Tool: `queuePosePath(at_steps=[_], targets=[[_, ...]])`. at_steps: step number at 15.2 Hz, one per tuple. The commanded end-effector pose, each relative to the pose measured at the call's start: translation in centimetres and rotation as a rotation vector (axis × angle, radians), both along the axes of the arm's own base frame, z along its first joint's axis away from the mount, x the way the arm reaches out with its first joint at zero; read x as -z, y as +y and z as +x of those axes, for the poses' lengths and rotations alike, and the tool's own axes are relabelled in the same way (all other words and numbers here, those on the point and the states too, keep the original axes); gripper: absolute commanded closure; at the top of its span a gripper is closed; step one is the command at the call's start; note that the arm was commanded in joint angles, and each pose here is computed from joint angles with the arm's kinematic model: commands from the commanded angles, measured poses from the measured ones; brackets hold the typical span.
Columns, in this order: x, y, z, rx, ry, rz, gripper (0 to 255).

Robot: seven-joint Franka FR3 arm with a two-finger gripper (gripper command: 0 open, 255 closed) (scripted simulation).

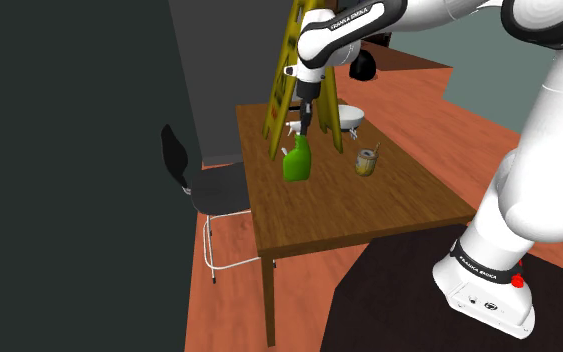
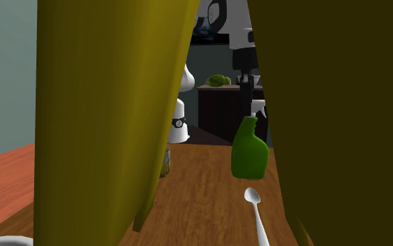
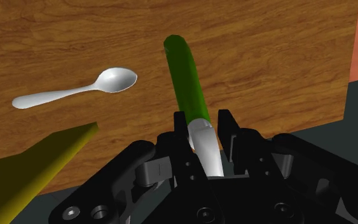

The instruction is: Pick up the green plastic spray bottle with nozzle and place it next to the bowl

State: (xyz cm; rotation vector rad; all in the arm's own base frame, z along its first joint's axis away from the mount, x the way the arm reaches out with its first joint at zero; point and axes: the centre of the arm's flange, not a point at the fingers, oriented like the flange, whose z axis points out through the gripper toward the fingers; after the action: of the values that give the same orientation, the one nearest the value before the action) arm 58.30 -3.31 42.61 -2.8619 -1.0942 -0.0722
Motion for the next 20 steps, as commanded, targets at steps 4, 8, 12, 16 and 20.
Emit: queuePosePath(at_steps=[4,8,12,16,20], targets=[[-2.6,0.1,0.0,0.0,0.0,0.0,255],[-4.7,0.1,0.0,0.0,0.0,0.0,255],[-6.8,0.1,0.0,0.0,0.0,0.0,255],[-8.9,0.1,0.0,0.0,0.0,0.0,255],[-11.0,0.1,0.0,0.0,0.0,0.0,255]])
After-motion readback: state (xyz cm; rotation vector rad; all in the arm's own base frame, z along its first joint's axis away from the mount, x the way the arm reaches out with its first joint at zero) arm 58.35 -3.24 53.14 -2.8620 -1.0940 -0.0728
